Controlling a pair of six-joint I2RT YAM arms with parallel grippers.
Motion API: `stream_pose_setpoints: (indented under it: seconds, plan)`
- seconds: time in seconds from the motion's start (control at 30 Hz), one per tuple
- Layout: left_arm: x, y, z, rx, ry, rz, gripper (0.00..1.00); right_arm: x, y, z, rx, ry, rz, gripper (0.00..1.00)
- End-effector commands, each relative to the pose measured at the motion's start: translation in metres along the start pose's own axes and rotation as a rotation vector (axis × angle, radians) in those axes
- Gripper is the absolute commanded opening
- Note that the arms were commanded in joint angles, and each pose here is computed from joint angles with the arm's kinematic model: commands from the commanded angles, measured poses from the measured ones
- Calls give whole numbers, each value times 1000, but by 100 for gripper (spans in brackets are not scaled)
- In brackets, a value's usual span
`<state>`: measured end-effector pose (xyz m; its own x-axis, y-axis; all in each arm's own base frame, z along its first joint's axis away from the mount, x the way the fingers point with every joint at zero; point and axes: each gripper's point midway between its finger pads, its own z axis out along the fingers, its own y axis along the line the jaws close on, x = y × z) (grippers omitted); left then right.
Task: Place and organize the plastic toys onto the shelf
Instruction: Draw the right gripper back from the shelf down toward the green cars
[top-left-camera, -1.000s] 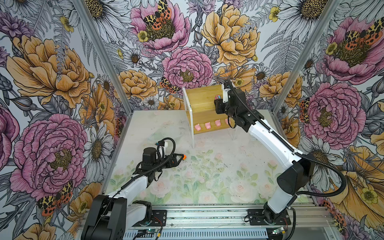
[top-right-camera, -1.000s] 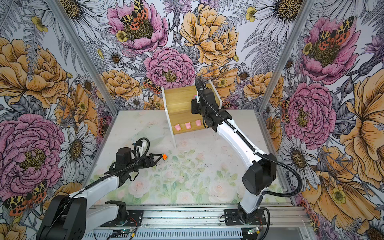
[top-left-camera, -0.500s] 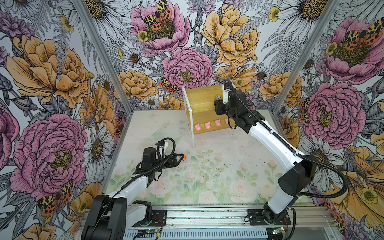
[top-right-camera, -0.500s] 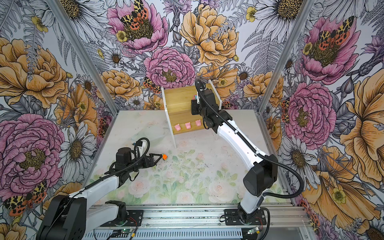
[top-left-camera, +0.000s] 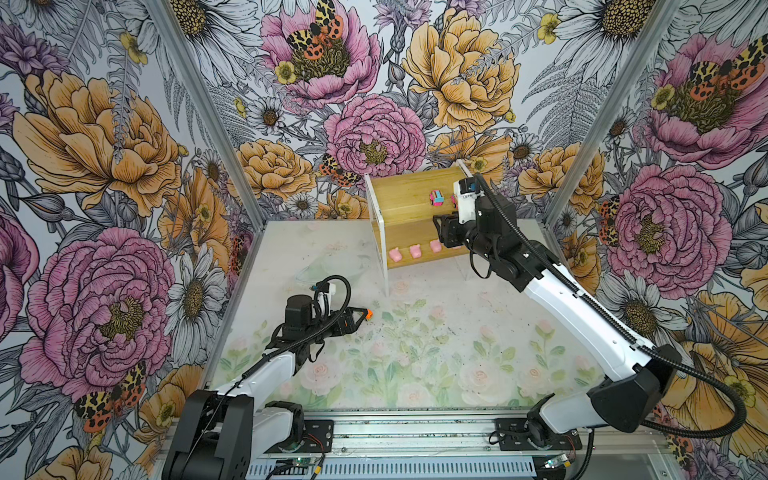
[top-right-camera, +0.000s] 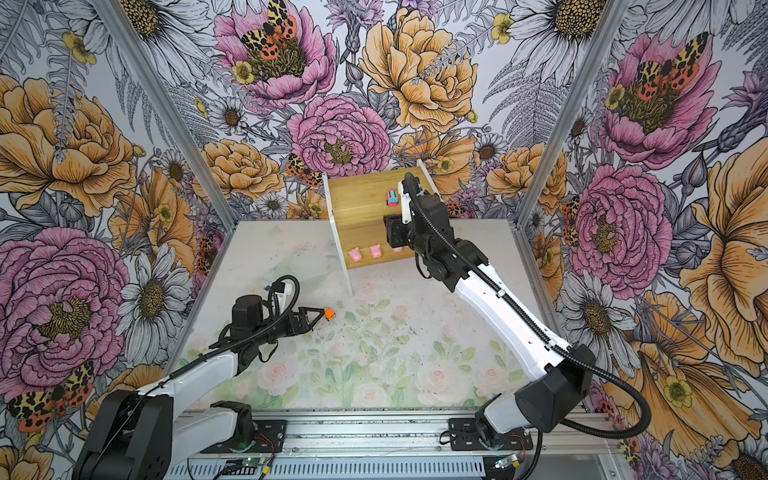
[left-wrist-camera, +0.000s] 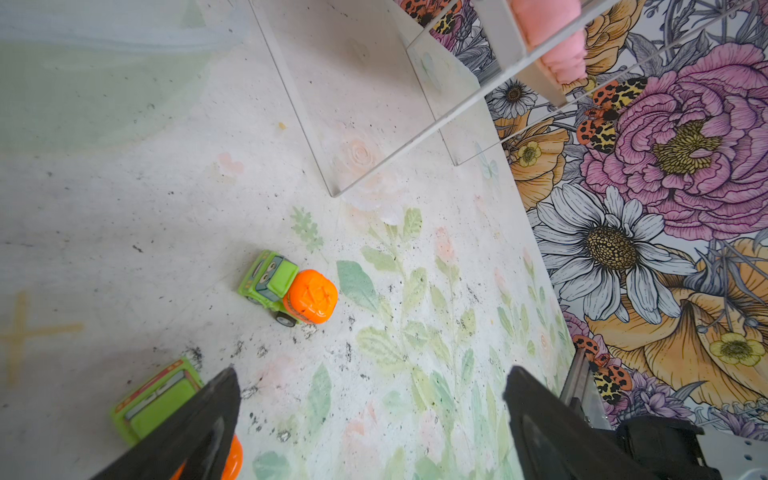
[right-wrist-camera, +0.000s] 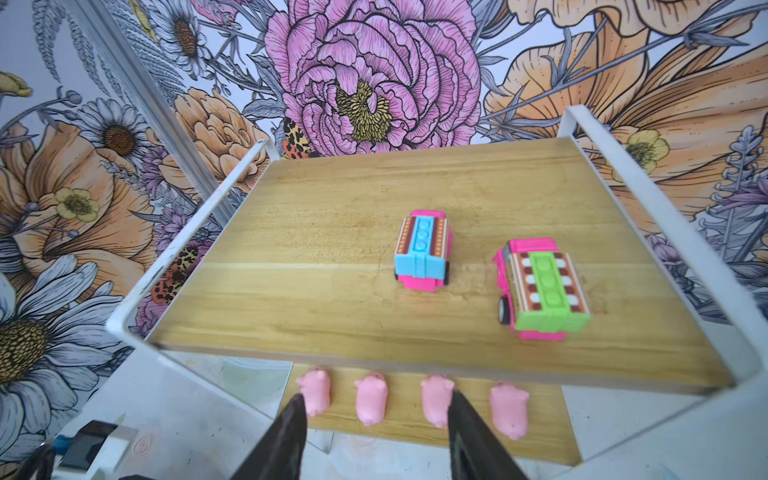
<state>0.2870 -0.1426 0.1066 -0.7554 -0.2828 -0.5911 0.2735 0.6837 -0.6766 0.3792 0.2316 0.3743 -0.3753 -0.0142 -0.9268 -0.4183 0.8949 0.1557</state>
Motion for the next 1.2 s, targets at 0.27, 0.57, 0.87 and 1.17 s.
stream_pose_setpoints:
  seconds: [0.27, 0.57, 0.87, 1.17]
  plan:
    - [-7, 3, -1, -12, -23, 38, 99, 161, 56, -38, -279, 183, -189, 56]
    - [-7, 1, -2, -6, -29, 41, 99, 249, 79, -13, -388, 152, -46, 55]
    - [-6, 0, -1, 8, -23, 37, 99, 273, 109, 30, -426, 245, -129, 55]
    - [-13, 14, -13, -42, -83, -6, 99, 274, 143, 78, -483, 257, -132, 53]
